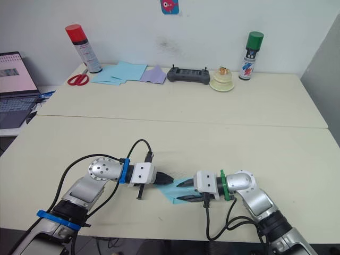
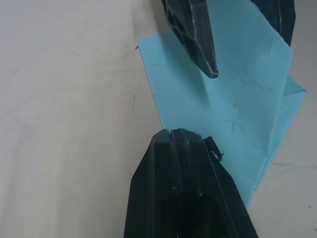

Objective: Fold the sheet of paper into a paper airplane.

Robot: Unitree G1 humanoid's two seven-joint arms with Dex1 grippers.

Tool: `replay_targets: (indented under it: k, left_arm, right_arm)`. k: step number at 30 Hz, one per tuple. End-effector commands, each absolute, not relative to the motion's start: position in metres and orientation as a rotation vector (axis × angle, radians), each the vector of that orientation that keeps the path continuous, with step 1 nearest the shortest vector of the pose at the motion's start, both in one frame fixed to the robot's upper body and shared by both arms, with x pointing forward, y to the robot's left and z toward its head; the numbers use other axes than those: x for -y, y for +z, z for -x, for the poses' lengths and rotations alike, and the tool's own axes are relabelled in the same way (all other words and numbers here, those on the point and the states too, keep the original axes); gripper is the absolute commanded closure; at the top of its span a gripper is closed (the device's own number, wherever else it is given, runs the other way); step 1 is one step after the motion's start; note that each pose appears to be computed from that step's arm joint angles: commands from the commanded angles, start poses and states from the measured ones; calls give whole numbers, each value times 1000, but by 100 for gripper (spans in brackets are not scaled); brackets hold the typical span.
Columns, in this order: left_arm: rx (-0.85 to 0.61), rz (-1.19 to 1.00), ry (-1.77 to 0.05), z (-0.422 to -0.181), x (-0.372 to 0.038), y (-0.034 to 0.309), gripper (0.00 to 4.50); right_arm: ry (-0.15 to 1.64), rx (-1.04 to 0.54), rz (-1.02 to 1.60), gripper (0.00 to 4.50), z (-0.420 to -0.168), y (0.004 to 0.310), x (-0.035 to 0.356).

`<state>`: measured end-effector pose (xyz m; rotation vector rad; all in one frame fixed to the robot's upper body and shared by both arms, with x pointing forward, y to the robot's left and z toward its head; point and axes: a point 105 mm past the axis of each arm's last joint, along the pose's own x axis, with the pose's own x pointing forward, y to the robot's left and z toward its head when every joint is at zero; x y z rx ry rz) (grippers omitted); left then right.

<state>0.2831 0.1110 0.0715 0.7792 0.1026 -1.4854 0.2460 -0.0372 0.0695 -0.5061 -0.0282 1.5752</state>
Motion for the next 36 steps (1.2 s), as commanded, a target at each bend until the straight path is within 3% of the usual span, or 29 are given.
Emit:
replay_targets:
  k: [1,12,22,25,28,36]
  left_arm:
    - [-166,-783,-1507,-279,-115,59,450]
    - [-159,-785,-1495,-283,-115,62,450]
    - [-157,-782,-1494,-283,-115,62,450]
    - [-160,-788,-1500,-283,-115,61,450]
    - [-159,-795,-1505,-282,-115,61,450]
    - [-156,-799,-1520,-280,-115,59,450]
  right_arm:
    - [1576,101,544,280,-247,74,32]
    - [1615,191,654,280,-245,67,30]
    - [1558,224,577,280,-255,75,23]
    - [1583,226,540,338,-253,80,24]
    - [1590,224,534,445,-253,82,24]
    - [1539,244,535,449,-265,94,21]
